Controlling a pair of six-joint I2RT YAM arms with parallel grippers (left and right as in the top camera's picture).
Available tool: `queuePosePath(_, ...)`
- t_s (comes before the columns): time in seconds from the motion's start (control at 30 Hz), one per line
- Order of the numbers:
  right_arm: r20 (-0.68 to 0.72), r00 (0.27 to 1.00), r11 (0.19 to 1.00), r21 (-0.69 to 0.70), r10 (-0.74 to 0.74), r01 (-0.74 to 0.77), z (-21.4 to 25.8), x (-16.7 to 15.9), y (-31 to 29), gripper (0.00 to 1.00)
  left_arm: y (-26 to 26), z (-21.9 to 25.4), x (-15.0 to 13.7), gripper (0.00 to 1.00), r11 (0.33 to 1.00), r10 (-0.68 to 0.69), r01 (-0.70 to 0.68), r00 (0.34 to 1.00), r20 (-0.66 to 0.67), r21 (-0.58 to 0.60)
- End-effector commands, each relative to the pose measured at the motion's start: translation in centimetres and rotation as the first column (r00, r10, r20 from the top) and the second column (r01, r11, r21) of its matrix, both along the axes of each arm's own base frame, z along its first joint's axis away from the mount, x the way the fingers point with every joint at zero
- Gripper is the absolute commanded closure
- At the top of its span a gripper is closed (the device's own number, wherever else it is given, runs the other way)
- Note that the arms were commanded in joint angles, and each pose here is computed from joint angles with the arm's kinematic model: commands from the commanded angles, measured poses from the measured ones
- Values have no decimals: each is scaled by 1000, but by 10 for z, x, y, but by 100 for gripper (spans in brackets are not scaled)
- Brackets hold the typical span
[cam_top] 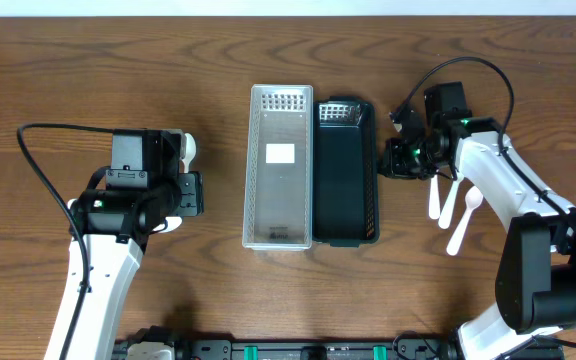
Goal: Pack container
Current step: 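Move right gripper to the mint-green fork and grasp its handle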
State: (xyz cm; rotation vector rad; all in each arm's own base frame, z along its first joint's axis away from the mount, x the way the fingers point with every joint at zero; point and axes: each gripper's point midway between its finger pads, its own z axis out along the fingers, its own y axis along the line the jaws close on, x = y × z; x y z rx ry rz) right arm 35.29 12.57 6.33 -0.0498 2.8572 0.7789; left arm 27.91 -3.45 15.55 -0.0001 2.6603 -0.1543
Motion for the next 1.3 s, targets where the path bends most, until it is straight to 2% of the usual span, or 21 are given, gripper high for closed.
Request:
queuePosePath(0.0, 27, 1000, 1000, -1, 16, -16, 4, 6, 4, 85, 1, 6, 3, 39, 1000, 6, -6, 1000, 14, -5)
queuePosePath(0.03, 30, 1000, 1000, -25, 8, -7, 2, 7, -1, 81, 1, 6, 3, 39, 1000, 6, -6, 1000, 14, -5)
queuePosePath(0.07, 32, 999, 998, -61, -6, 8, -1, 9, -7, 78, 1, 6, 3, 26, 1000, 6, -6, 1000, 14, -5)
queuePosePath(0.1, 33, 999, 994, -100, -29, 33, -4, 11, -15, 76, 1, 6, 3, 21, 1000, 6, -6, 1000, 14, -5)
queuePosePath(0.23, 59, 987, 945, -284, -152, 163, -13, 20, -56, 76, 1, 6, 3, 12, 1000, 6, -6, 1000, 14, -5)
queuePosePath(0.37, 114, 970, 896, -372, -213, 241, -3, 28, -89, 74, 1, 6, 4, 0, 1000, 6, -6, 1000, 18, -5)
queuePosePath(0.5, 179, 932, 831, -422, -315, 362, 29, 32, -126, 69, 1, 7, 4, 2, 1000, 6, -6, 1000, 19, -5)
queuePosePath(0.57, 207, 902, 785, -444, -380, 432, 55, 26, -147, 56, 1, 7, 4, 2, 1000, 6, -6, 1000, 19, -5)
queuePosePath(0.6, 212, 885, 761, -453, -414, 464, 66, 20, -156, 54, 1, 7, 4, 2, 1000, 6, -6, 1000, 19, -5)
queuePosePath(0.63, 216, 862, 732, -458, -458, 504, 80, 11, -166, 49, 1, 7, 4, 2, 1000, 6, -6, 1000, 19, -5)
queuePosePath(0.73, 206, 829, 697, -458, -520, 551, 106, -19, -180, 16, 1, 7, 4, 2, 1000, 6, -6, 1000, 18, -5)
queuePosePath(0.83, 177, 830, 690, -480, -529, 542, 117, -47, -186, 11, 1, 7, 4, 2, 1000, 6, -6, 1000, 19, -5)
queuePosePath(0.97, 139, 830, 662, -538, -541, 522, 108, -64, -195, 9, 1, 7, 4, 2, 1000, 6, -6, 1000, 18, -5)
queuePosePath(1.13, 131, 779, 596, -570, -614, 565, 76, -67, -218, 1, 1, 6, 2, 2, 1000, 6, -6, 1000, 11, -5)
queuePosePath(1.27, 77, 779, 630, -542, -622, 556, 49, -66, -236, 1, 1, 6, 2, 2, 1000, 6, -6, 1000, 11, -5)
